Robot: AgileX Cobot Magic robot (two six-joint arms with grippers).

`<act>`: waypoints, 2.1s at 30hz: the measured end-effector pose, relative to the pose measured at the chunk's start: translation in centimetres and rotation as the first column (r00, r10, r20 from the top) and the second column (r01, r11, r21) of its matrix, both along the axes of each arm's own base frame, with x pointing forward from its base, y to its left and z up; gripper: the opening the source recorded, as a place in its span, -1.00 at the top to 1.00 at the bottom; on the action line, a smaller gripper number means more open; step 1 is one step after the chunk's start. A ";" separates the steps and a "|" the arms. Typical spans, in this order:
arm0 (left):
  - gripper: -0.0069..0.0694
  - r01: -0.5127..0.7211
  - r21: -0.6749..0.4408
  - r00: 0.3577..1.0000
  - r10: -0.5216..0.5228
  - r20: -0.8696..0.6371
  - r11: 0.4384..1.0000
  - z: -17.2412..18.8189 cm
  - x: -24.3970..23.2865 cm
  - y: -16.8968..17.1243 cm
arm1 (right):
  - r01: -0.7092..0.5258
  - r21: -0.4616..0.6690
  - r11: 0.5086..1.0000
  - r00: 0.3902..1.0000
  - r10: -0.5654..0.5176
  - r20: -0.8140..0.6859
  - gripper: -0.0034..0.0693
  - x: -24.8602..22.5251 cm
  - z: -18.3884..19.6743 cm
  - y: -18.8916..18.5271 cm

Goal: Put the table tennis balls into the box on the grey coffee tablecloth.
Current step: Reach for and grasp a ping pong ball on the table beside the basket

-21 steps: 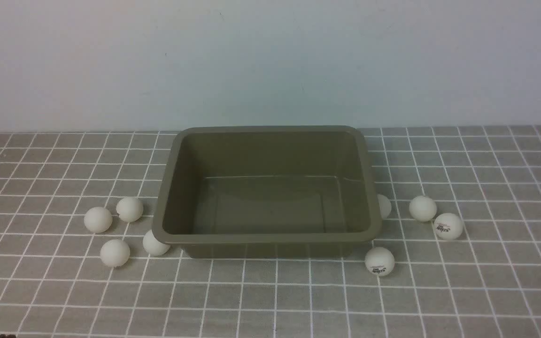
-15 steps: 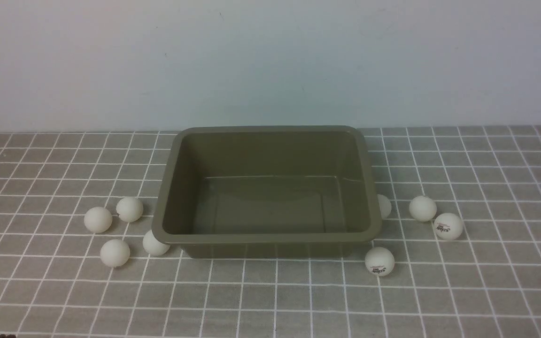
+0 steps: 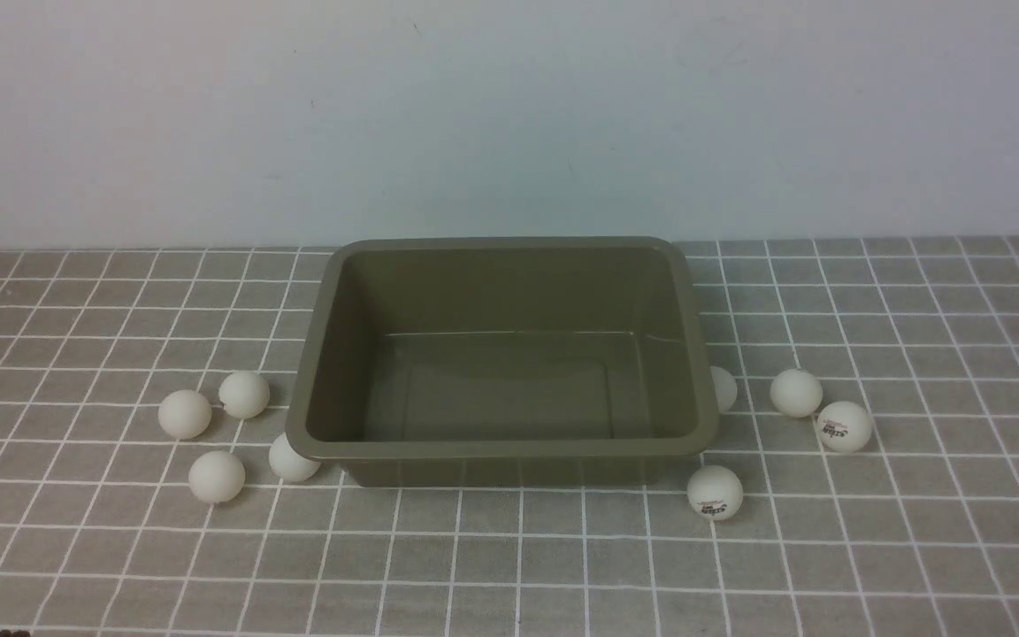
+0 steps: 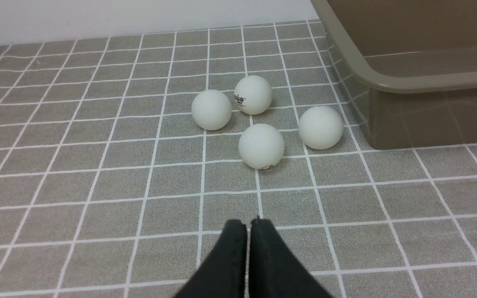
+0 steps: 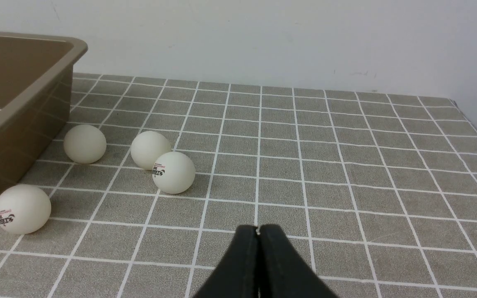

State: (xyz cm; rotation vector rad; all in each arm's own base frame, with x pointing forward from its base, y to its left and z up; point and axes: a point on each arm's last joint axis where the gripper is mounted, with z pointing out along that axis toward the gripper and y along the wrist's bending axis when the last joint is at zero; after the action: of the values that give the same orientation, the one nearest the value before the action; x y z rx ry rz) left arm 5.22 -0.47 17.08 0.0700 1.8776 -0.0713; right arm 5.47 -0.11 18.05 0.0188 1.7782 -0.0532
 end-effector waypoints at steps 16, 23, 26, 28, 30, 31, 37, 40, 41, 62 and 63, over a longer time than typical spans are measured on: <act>0.83 0.017 -0.434 0.963 0.103 0.251 0.901 2.8 0.4 -0.2 | 0.000 0.000 1.000 1.000 0.000 0.000 0.95 0.0 0.0 0.0; 0.83 0.115 -0.662 0.783 0.343 0.519 0.740 6.2 -0.3 1.6 | 0.000 -0.005 1.000 1.000 0.000 0.000 0.95 0.0 0.0 0.0; 0.83 0.167 -0.668 0.722 0.372 0.584 0.725 8.1 -0.9 1.8 | 0.001 -0.014 1.000 1.000 -0.001 0.001 0.95 0.0 0.0 0.0; 0.83 0.232 -0.628 0.704 0.317 0.635 0.743 12.3 -1.9 1.4 | 0.008 0.010 1.000 0.999 -0.008 0.032 0.95 0.1 0.2 -0.1; 0.83 0.226 -0.590 0.743 0.254 0.619 0.775 14.2 -2.0 0.9 | 0.010 0.102 0.995 0.997 -0.018 0.072 0.95 0.1 0.5 0.0; 0.83 0.186 -0.519 0.828 0.151 0.540 0.834 17.8 -1.6 0.1 | -0.061 0.292 0.954 0.986 0.012 0.167 0.95 0.2 1.3 0.1; 0.83 -0.022 -0.194 0.974 -0.023 -0.227 0.981 19.9 5.4 -1.3 | -0.076 0.813 0.578 0.902 -0.307 0.303 0.95 0.0 3.1 -1.2; 0.83 -0.021 -0.125 0.901 -0.035 -0.431 0.992 18.4 8.1 -1.5 | -0.092 0.864 0.494 0.873 -0.377 0.309 0.95 -0.2 3.4 -1.7; 0.83 -0.004 -0.079 0.828 -0.040 -0.560 0.997 16.6 10.1 -1.7 | -0.104 0.898 0.427 0.849 -0.432 0.304 0.95 -0.3 3.5 -2.2; 0.70 0.022 -0.001 0.678 -0.015 -0.735 1.000 4.5 23.0 -2.6 | -0.180 0.376 0.909 0.984 0.163 0.076 0.95 1.1 14.5 2.1; 0.62 0.020 0.001 0.679 -0.013 -0.734 1.000 4.0 23.3 -2.6 | -0.182 0.322 0.929 0.976 0.209 -0.052 0.95 1.9 15.7 2.2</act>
State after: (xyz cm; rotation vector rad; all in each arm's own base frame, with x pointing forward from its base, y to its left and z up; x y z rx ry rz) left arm 28.57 -3.05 21.10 0.0703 2.7003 -0.1159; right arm 7.41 2.12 33.73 0.0707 1.8500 0.3818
